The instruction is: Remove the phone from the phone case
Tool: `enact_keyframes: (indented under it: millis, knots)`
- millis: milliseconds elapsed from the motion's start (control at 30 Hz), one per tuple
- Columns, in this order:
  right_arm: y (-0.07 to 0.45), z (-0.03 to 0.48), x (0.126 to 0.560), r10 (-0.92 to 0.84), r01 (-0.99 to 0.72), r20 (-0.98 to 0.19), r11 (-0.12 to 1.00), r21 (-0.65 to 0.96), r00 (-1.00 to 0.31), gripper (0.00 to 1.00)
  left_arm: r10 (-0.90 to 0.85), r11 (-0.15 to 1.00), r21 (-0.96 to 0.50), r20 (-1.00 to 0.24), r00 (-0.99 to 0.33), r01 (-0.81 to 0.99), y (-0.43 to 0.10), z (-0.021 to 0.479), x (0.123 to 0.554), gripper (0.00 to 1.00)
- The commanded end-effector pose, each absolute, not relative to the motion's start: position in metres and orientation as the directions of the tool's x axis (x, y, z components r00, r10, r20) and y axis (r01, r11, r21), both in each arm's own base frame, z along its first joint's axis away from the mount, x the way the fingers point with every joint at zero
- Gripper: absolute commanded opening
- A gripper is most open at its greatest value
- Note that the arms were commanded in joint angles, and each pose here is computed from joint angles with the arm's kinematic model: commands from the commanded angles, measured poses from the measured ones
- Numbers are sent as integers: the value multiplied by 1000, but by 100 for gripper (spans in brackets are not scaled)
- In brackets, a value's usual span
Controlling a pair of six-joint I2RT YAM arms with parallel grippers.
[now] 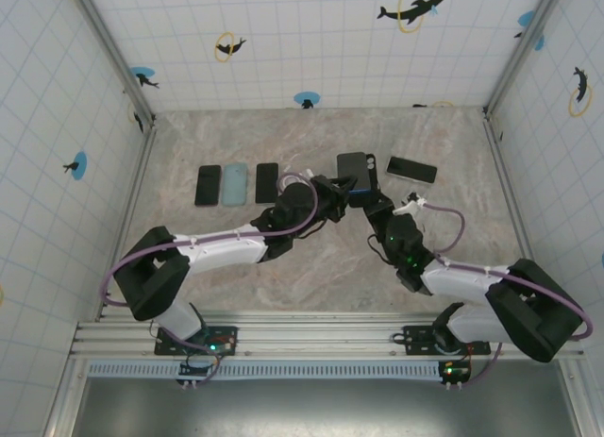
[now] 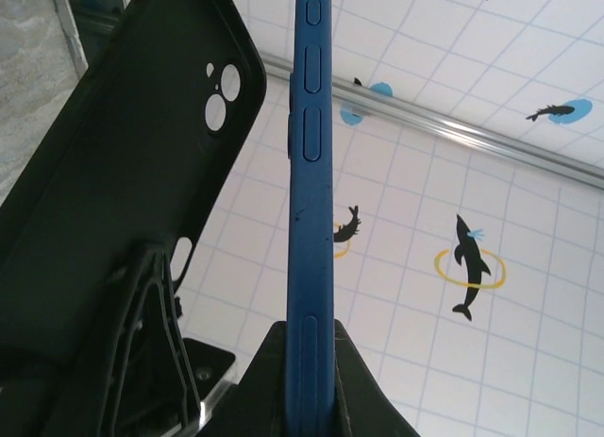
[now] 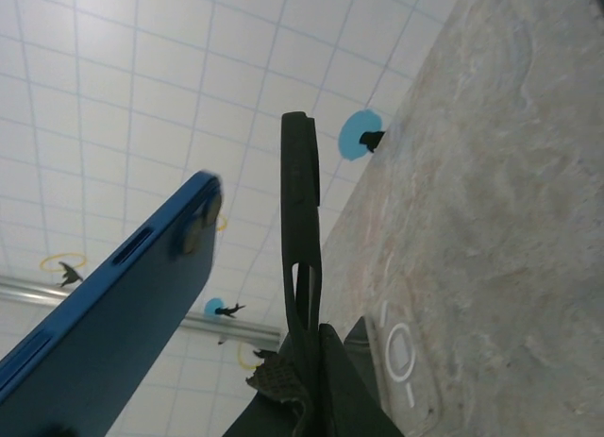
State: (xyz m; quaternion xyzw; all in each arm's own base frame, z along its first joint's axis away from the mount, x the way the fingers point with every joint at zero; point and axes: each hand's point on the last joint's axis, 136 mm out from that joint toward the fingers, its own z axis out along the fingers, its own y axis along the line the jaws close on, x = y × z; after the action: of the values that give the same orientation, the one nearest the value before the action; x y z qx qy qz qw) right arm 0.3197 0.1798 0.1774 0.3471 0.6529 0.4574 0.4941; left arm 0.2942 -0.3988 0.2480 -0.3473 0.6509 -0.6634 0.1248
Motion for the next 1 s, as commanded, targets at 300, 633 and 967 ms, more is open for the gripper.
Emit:
enact_keyframes:
  millis: [300, 633, 967]
  knots:
    - [137, 172, 325, 910, 40, -368, 382, 923, -192, 6, -639, 6, -976, 164, -751, -218, -362, 215, 327, 1]
    - [121, 162, 322, 917, 66, -356, 373, 925, -181, 6, -646, 120, -968, 92, -758, -219, -360, 157, 370, 1]
    - [121, 150, 321, 933, 89, -303, 325, 942, -196, 6, -625, 167, -957, 85, -776, -239, -373, 122, 405, 0]
